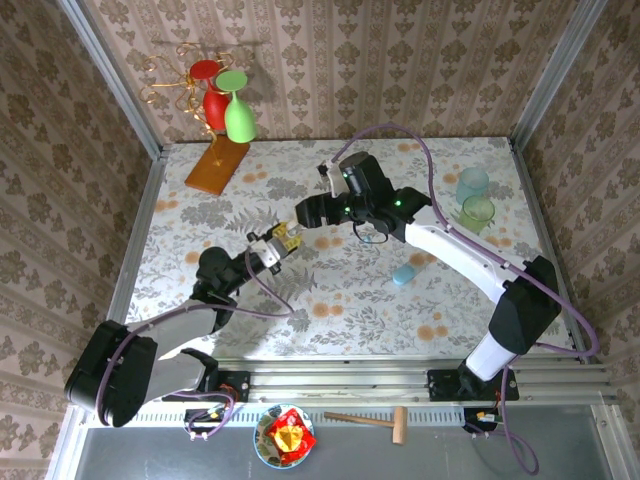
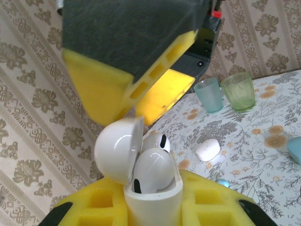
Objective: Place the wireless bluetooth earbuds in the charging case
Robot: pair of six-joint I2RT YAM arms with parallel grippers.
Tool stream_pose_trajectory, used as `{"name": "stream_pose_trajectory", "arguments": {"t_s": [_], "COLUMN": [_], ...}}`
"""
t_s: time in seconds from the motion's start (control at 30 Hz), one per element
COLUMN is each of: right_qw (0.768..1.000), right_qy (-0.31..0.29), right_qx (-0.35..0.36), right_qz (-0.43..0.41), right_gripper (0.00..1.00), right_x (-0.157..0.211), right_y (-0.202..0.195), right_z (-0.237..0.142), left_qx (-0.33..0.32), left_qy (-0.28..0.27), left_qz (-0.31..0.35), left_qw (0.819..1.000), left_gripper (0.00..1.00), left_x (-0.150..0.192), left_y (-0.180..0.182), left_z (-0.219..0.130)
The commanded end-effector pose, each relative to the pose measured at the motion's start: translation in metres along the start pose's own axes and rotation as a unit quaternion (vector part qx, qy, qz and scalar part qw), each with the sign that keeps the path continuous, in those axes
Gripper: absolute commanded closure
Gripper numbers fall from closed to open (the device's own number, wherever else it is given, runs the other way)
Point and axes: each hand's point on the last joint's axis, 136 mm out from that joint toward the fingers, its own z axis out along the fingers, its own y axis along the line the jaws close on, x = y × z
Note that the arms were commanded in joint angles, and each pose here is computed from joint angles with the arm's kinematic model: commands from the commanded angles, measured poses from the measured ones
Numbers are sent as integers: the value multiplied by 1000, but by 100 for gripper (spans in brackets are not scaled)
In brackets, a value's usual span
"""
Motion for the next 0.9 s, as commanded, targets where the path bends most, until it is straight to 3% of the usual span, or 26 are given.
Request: {"name": "stream_pose_trajectory", "arguments": {"t_s": [0.0, 0.33, 0.57, 0.7, 0.87], "right_qw": [1000, 999, 995, 992, 991], "right_qy": [23, -8, -61, -87, -92], "right_qx": [5, -27, -67, -47, -41], "right_qz": [-8, -18, -50, -73, -83], "right_gripper": [20, 20, 20, 19, 17], "right_x": [15, 2, -5, -2, 7], "right_y": [-1, 12, 25, 16, 9], "right_z": [-10, -17, -30, -35, -34], "left_qx": [-36, -40, -101, -177, -260], "left_qy": [-32, -22, 21, 100, 166], "left_qz": [-18, -83, -205, -283, -401], "left_qw": [999, 995, 973, 937, 863], "left_gripper": [100, 100, 100, 100, 100], "left_x": [-26, -26, -2, 45, 106], "left_y": [23, 28, 52, 75, 90], "left_z": [2, 3, 2, -9, -31]}}
